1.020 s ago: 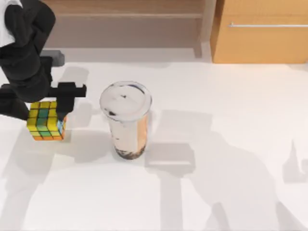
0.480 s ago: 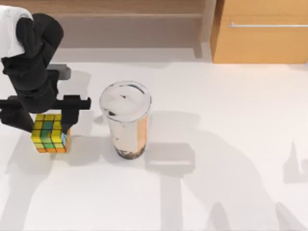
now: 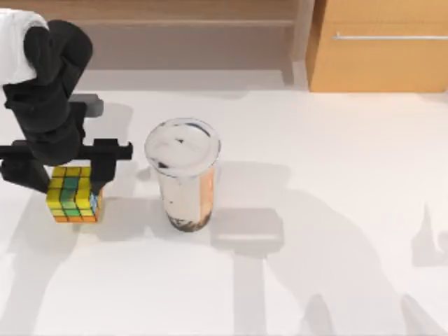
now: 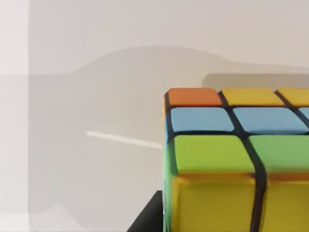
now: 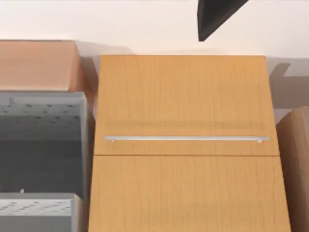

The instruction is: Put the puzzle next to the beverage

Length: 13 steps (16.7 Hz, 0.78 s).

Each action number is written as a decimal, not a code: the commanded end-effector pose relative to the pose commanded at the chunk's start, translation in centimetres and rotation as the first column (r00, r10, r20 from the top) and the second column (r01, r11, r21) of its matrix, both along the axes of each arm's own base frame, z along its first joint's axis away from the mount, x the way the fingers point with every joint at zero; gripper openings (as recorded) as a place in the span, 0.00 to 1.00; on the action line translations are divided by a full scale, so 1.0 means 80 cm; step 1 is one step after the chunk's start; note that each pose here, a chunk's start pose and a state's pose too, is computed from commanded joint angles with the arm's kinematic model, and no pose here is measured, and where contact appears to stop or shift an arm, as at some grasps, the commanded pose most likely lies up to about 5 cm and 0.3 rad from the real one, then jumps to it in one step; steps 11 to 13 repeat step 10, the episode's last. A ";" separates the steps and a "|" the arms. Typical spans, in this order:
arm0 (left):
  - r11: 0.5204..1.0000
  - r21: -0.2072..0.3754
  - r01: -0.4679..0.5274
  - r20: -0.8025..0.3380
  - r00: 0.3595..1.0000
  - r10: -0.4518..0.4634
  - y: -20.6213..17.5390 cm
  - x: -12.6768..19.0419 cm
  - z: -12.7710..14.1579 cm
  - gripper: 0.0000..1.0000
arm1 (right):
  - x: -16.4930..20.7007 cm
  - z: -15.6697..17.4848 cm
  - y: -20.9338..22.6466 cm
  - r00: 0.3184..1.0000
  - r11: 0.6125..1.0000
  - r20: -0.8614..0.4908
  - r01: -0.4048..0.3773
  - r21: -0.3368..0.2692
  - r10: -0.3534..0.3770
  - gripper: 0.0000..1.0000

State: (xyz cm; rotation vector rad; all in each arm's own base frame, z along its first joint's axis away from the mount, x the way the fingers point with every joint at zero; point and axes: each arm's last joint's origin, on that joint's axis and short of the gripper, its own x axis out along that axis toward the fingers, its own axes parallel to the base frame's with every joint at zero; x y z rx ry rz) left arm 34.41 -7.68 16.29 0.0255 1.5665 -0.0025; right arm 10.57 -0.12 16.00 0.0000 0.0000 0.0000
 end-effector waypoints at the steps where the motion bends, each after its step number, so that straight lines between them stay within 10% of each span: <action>1: 1.000 0.000 0.000 0.000 1.000 0.000 0.000 0.000 0.000 0.75 | 0.000 0.000 0.000 1.000 1.000 0.000 0.000 0.000 0.000 1.00; 4: 1.000 0.000 0.000 0.000 1.000 0.000 0.000 0.000 0.000 0.98 | 0.000 0.000 0.000 1.000 1.000 0.000 0.000 0.000 0.000 1.00; 13: 1.000 0.000 0.000 0.000 1.000 0.000 0.000 0.000 0.000 1.00 | 0.000 0.000 0.000 1.000 1.000 0.000 0.000 0.000 0.000 1.00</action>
